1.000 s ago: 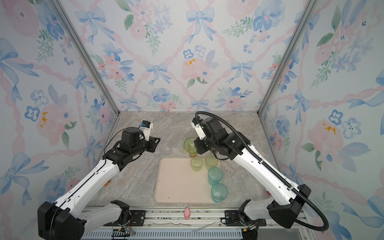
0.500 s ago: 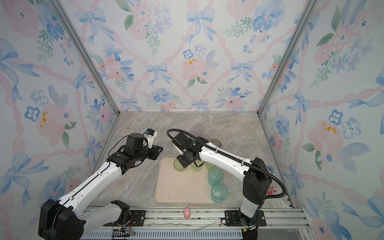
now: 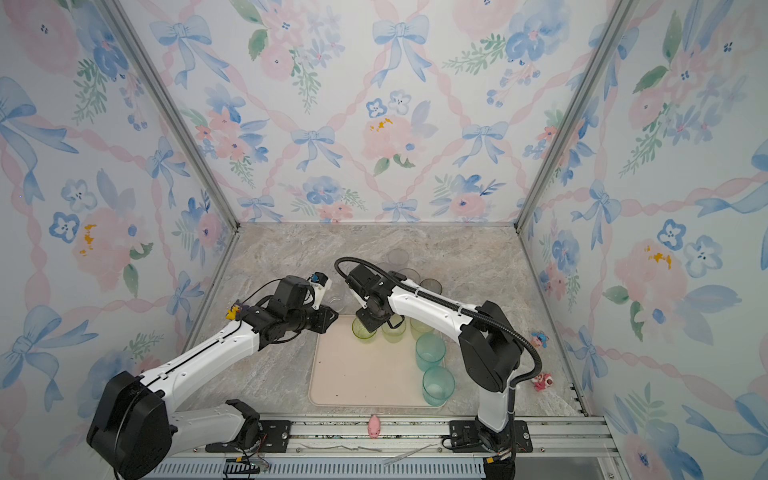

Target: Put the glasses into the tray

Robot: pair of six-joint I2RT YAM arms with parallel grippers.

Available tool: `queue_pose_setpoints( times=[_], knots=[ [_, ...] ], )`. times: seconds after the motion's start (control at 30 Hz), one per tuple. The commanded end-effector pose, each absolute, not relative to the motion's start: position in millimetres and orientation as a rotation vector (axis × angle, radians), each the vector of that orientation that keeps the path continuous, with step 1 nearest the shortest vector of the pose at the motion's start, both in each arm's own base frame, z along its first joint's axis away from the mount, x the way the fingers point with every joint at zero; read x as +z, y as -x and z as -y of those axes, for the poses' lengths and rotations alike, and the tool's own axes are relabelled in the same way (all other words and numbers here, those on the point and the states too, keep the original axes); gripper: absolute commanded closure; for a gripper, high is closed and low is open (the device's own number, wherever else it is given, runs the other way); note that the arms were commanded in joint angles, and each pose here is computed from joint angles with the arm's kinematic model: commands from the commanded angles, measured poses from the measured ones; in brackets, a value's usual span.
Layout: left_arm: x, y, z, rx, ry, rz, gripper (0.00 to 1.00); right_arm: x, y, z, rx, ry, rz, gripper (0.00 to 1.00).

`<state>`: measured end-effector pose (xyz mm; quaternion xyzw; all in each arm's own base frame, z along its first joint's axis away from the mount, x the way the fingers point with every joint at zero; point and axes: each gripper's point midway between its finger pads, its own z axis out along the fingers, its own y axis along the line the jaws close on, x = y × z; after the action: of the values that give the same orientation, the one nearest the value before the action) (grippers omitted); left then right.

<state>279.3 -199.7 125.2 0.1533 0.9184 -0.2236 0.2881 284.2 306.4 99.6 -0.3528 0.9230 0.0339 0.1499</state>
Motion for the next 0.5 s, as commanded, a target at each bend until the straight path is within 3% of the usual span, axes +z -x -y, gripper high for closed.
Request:
queue_pose_setpoints(
  times=[0.0,0.47],
  knots=[
    [107,-269,205,-0.617,-0.417,-2.514,0.78,98,-290,-312,0.124,1.024,-2.646,1.0],
    [87,-266,224,-0.645,-0.477,-2.562,0.78,87,-301,-311,0.12,1.005,-2.67,1.0]
  ],
)
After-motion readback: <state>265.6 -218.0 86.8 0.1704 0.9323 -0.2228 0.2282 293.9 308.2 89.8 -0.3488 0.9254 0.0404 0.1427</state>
